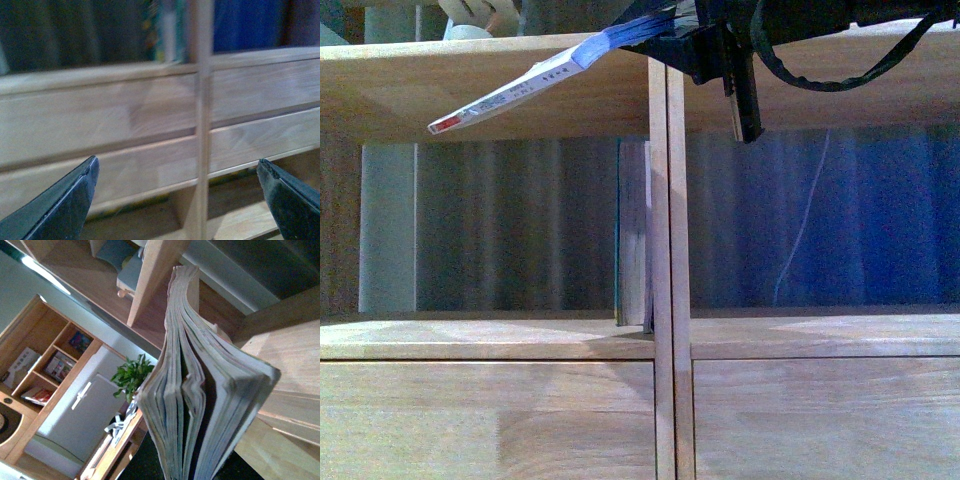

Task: Organize books on shelf

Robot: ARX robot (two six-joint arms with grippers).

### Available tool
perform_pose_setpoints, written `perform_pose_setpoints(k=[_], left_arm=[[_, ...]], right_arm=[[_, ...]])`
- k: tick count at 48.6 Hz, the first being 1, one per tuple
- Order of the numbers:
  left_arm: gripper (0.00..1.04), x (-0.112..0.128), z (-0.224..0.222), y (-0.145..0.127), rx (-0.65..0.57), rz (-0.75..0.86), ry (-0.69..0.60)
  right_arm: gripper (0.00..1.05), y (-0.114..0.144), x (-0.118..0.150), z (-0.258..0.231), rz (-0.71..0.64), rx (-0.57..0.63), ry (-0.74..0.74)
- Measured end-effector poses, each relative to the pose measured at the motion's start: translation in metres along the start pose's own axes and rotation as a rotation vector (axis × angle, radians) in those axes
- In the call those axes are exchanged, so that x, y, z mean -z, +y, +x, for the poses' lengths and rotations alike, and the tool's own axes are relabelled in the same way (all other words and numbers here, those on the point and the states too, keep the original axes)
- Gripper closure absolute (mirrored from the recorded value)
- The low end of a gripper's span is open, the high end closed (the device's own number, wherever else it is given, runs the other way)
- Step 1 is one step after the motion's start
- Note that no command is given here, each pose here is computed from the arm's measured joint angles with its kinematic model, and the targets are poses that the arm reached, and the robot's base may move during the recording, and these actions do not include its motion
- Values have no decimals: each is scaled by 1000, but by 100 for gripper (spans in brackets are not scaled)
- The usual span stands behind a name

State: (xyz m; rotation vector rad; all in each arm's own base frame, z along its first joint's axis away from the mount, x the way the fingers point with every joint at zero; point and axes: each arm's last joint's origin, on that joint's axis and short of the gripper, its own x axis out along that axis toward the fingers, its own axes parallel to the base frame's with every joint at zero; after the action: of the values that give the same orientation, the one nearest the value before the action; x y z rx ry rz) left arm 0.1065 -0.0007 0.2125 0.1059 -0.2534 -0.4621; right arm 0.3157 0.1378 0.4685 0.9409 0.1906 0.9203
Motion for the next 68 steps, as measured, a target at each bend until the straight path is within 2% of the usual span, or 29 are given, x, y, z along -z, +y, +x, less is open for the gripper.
perform_pose_setpoints(k=[5, 12, 16, 18, 20, 21, 24, 28, 35, 54, 56, 58, 59, 62, 65, 68], left_arm=[[7, -35, 24, 8, -22, 65, -131], [7, -53, 64, 29, 28, 15, -210], [7, -60, 97, 53, 165, -159, -212], [7, -61, 118, 69, 244, -312, -213], [7, -62, 135, 82, 263, -461, -236], [7, -62, 138, 84, 263, -475, -242], [7, -60, 152, 94, 295, -659, -253], [7, -55, 158, 97, 302, -759, -248], [7, -56, 167, 93, 323, -881, -255], [7, -57, 171, 87, 323, -949, -274], [7, -63, 187, 77, 340, -1030, -308], [7, -85, 213, 61, 398, -1112, -345], [7, -96, 224, 45, 457, -1139, -333], [7, -111, 226, 13, 584, -1171, -286], [7, -118, 223, 1, 643, -1188, -271], [7, -120, 221, -1, 651, -1206, -270]], right_arm=[[97, 0, 0, 0, 0, 2, -3], [97, 0, 0, 0, 0, 0, 0], [97, 0, 0, 0, 0, 1, -1], [97, 0, 0, 0, 0, 2, -2], [97, 0, 0, 0, 0, 2, -2], [97, 0, 0, 0, 0, 2, -2], [97, 0, 0, 0, 0, 2, -2], [97, 0, 0, 0, 0, 2, -2], [97, 0, 0, 0, 0, 2, -2], [97, 0, 0, 0, 0, 2, -2], [97, 0, 0, 0, 0, 2, -2], [97, -1, -1, 0, -1, 5, -7], [97, -1, -1, 0, -1, 5, -7], [97, 0, 2, 1, 3, -6, 14], [97, 0, 2, 1, 3, -5, 13], [97, 1, 1, 0, 5, -6, 10]])
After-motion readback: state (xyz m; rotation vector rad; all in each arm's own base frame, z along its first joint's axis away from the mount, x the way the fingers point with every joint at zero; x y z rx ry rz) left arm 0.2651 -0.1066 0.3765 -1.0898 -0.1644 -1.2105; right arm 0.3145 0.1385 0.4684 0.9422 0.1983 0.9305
